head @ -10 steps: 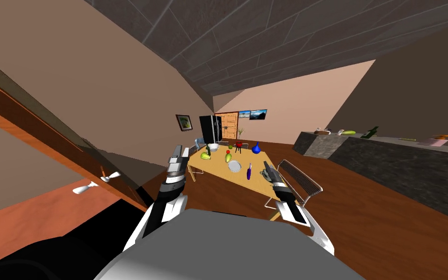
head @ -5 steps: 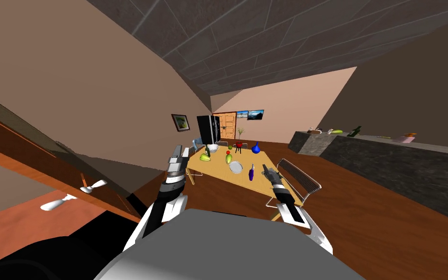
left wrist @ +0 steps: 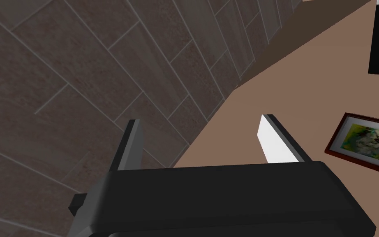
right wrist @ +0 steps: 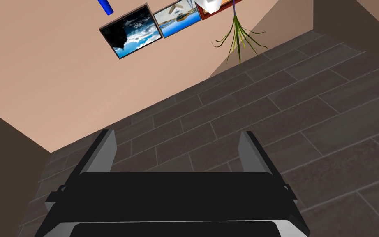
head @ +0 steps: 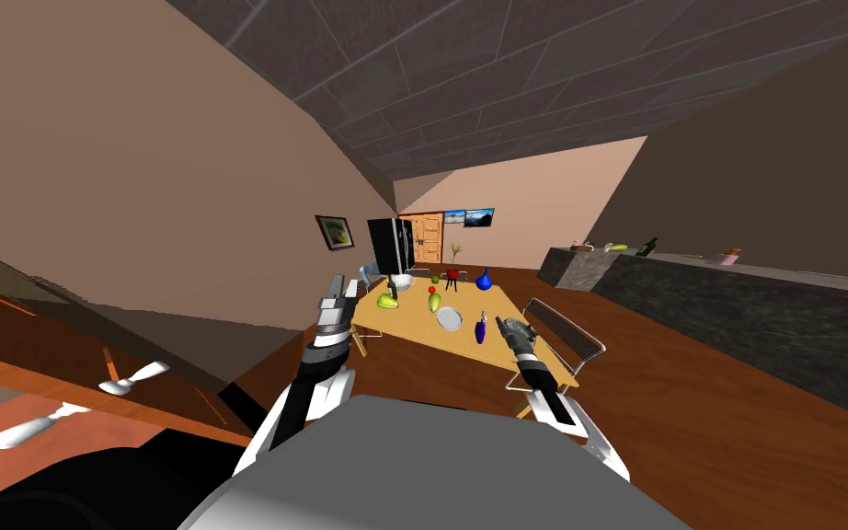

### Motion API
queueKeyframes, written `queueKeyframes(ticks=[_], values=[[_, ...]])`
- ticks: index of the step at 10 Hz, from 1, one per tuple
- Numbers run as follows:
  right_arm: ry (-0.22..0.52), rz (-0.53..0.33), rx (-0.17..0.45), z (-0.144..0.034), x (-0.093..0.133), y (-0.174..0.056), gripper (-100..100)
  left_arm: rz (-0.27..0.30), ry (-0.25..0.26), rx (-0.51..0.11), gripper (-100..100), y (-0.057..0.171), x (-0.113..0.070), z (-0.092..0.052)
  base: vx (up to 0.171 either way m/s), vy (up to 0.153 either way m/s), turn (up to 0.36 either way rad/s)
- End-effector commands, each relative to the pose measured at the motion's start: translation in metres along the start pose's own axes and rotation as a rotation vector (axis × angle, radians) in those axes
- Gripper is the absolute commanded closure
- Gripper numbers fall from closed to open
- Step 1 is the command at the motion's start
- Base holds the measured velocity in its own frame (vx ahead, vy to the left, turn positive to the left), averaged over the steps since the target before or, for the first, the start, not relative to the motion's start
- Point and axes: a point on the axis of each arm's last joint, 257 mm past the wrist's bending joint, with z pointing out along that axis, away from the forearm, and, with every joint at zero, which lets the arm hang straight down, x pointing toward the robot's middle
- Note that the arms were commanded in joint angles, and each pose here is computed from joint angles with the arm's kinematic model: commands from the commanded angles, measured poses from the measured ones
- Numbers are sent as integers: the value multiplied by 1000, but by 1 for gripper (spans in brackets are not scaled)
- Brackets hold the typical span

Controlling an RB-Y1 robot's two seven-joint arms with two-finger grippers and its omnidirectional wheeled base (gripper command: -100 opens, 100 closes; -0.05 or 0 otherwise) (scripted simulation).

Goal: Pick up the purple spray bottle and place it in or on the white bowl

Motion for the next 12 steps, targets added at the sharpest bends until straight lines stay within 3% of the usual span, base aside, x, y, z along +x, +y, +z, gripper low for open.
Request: queueKeyframes(ticks=[1, 3, 12], values=[[27, -25, 17, -4, 12, -11, -100, 0, 0, 0, 0, 0, 0, 0, 43, 91, -49], [74, -118, 31, -8, 29, -25, -100, 0, 0, 0, 0, 0, 0, 0, 61, 122, -127], [238, -305, 75, -40, 86, -69, -100, 0, 0, 0, 0, 0, 0, 0, 63, 87, -67]])
